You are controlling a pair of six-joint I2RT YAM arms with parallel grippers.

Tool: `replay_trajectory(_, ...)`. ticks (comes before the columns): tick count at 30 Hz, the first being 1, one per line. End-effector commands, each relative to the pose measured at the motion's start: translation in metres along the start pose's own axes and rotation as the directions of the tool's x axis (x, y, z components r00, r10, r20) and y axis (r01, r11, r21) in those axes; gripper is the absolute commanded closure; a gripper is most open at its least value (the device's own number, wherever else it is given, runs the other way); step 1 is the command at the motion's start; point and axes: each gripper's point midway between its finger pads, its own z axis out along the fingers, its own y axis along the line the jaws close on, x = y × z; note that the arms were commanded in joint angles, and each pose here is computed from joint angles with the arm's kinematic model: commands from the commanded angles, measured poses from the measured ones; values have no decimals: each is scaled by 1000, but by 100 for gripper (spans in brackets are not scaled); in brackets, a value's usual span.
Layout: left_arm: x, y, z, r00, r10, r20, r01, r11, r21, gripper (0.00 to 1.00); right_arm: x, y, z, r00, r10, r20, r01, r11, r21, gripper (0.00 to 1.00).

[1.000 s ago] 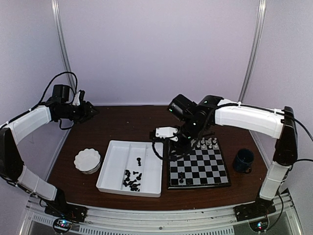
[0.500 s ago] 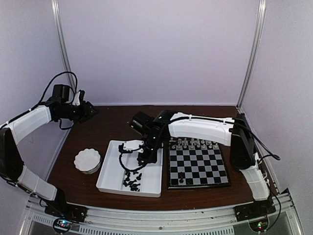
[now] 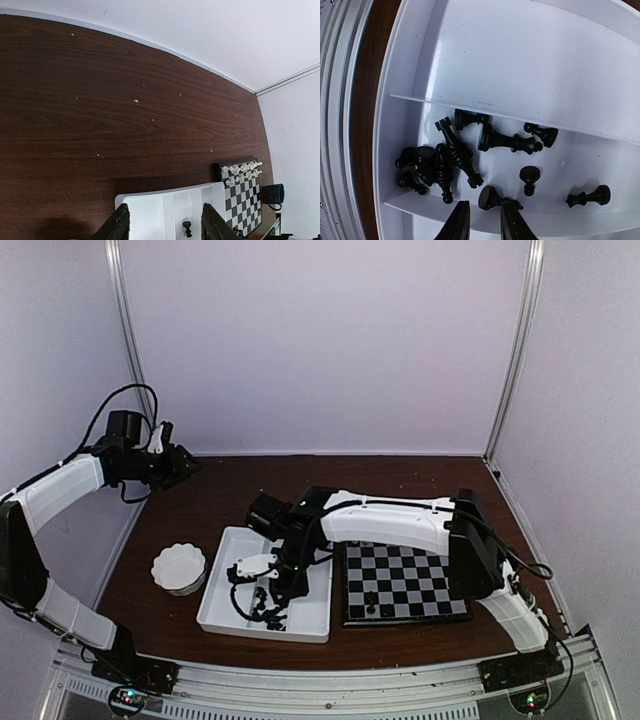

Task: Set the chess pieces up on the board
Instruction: Pick up the storage box.

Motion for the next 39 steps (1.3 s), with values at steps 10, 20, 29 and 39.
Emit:
replay_trajectory(10, -16, -16, -12, 998, 33, 50, -35, 999, 41, 51, -1, 13, 26, 996, -75, -40, 74, 997, -30, 75)
replay_trajectory(20, -16, -16, -11, 998, 29, 47, -31, 999, 44, 51, 3, 14, 40, 991, -111, -76, 110, 994, -16, 75)
replay_trajectory(29, -16, -16, -11, 999, 27, 47, -29, 999, 45, 51, 5, 14, 45, 988, -119, -96, 118, 993, -23, 86)
replay_trajectory(39, -18, -20, -13, 997, 45, 57, -48, 997, 61, 51, -2, 21, -9, 994, -105, -15, 105, 994, 10, 95)
